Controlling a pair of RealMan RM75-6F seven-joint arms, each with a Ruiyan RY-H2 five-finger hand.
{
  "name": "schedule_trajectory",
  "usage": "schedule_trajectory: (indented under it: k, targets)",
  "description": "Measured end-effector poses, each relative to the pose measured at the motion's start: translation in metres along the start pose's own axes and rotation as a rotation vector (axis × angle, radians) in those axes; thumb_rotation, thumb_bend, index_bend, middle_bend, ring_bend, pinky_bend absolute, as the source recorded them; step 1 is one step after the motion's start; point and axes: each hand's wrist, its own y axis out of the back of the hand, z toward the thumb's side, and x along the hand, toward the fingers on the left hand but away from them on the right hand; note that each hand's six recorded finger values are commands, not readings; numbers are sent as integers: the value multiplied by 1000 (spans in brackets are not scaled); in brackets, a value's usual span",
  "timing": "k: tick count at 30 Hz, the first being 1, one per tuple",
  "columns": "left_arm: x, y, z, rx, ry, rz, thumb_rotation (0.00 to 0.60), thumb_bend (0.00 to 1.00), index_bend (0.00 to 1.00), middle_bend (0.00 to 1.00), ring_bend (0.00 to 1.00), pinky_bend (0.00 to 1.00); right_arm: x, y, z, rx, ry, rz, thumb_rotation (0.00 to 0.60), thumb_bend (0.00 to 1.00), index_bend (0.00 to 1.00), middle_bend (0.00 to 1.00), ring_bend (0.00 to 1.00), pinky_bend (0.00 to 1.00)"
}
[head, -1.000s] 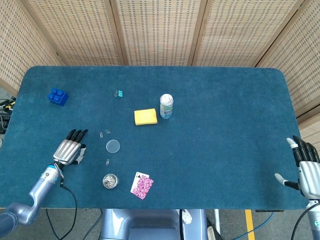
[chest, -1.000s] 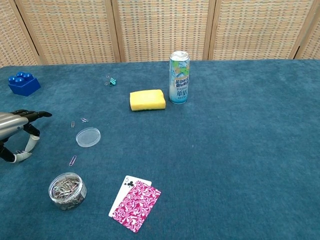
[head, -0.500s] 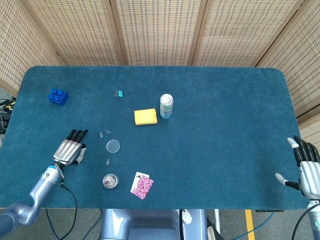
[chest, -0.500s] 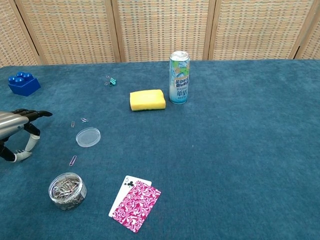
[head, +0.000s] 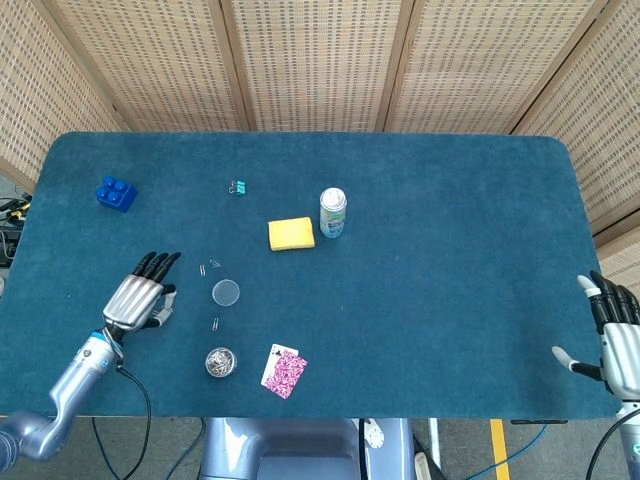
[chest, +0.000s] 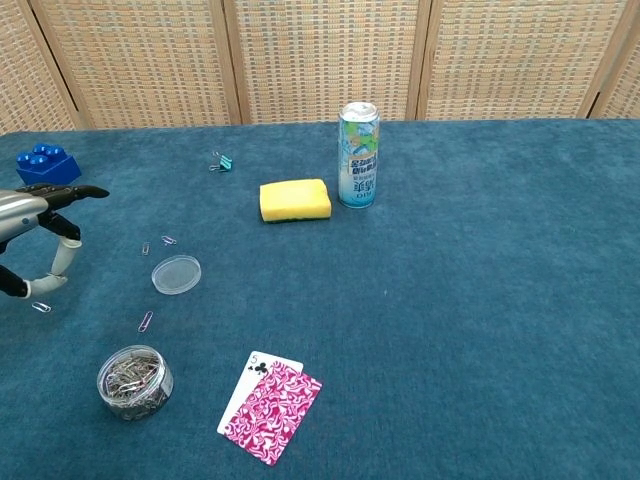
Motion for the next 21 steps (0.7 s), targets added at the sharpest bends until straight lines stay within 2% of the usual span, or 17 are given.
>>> schedule_trajectory:
  k: [5,13,21]
  targets:
    - [-13,10,29,-2,-89,16,600,420,661,0,0,0,0,0,0,-1,0,0,600,0,0,0,0,0]
    - [-40,3,76,-4,-221,-39,600,420,661,0,0,0,0,1,-1,-4,-2,-2,600,0,0,0,0,0]
    - [-51,-10,97,10,-271,-65,600,420,661,0,0,0,0,3,-2,-11,-3,-3,600,0,0,0,0,0]
